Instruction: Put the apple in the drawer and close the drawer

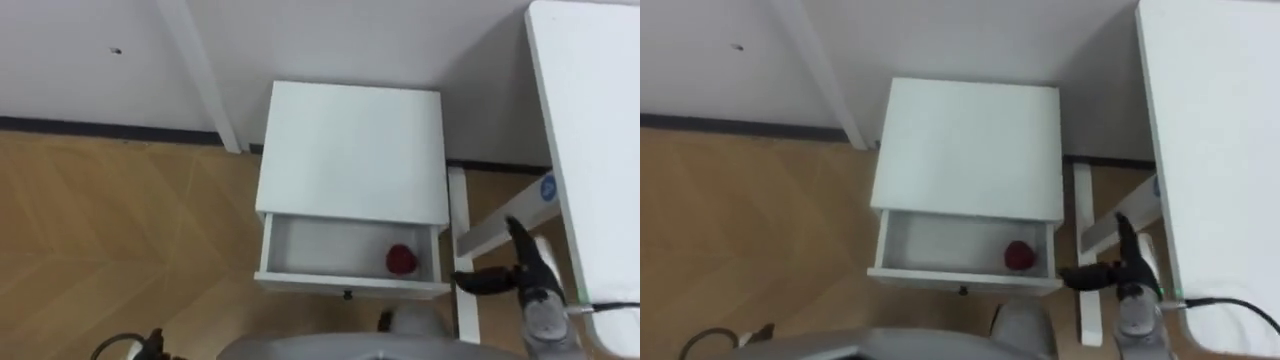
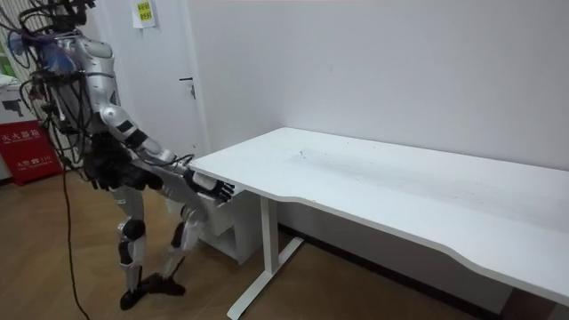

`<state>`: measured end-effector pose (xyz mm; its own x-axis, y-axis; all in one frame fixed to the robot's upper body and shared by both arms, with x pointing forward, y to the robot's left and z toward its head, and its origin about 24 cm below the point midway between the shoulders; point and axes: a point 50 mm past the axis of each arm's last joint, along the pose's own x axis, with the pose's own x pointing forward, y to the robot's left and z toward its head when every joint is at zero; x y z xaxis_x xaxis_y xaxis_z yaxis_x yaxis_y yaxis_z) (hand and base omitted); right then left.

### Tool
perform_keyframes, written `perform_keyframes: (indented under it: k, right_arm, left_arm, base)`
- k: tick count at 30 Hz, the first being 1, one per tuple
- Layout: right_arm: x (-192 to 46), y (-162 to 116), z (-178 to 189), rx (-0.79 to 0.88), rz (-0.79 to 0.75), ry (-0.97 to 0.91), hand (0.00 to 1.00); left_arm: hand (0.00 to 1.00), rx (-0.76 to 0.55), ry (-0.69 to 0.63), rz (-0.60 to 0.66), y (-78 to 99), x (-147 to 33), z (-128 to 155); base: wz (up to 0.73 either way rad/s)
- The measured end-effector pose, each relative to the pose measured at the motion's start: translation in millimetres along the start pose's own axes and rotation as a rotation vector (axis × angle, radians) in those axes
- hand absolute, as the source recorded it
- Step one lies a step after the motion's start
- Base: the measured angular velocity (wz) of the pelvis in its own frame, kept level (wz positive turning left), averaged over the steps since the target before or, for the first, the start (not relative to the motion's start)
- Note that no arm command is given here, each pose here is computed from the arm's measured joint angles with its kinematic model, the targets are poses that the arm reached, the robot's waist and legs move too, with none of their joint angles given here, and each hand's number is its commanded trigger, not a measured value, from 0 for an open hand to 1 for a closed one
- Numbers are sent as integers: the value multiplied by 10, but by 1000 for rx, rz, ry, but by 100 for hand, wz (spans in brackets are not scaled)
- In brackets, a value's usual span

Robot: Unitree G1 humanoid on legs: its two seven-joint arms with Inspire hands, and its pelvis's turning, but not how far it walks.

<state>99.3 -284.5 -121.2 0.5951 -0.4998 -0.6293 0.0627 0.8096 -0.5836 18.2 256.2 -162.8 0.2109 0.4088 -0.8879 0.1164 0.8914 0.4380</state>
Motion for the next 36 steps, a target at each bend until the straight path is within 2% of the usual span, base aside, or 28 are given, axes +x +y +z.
perform_keyframes:
  k: [3, 6, 10, 16, 21, 25, 36]
  right_arm:
    - [-44, -56, -277, 5, 2, 126, 0]
    - [-154, 45, -536, -33, 62, 264, 0]
    - [-272, 178, -722, -5, 108, 371, 0]
    - [-236, 313, -670, 145, 172, 431, 0]
    - [-258, 383, -673, 237, 232, 452, 0]
    - [-356, 485, -776, 266, 290, 519, 0]
    - [-488, 522, -950, 328, 305, 636, 0]
  left_arm:
    - [0, -9, 12, 8, 46, 16, 23]
    - [0, -2, 33, 5, 36, -6, -75]
    - [0, -3, 71, 14, 38, -41, -212]
    - [0, -38, 41, 67, 116, -33, -135]
    - [0, -51, 19, 52, 50, -23, -26]
    - [0, -69, 51, 40, 16, -28, -72]
    - [0, -92, 129, 15, -68, -50, -218]
  base:
    - [-9]
    - [14]
    - [16]
    - [3]
    - [10]
    - [0]
    - [-3]
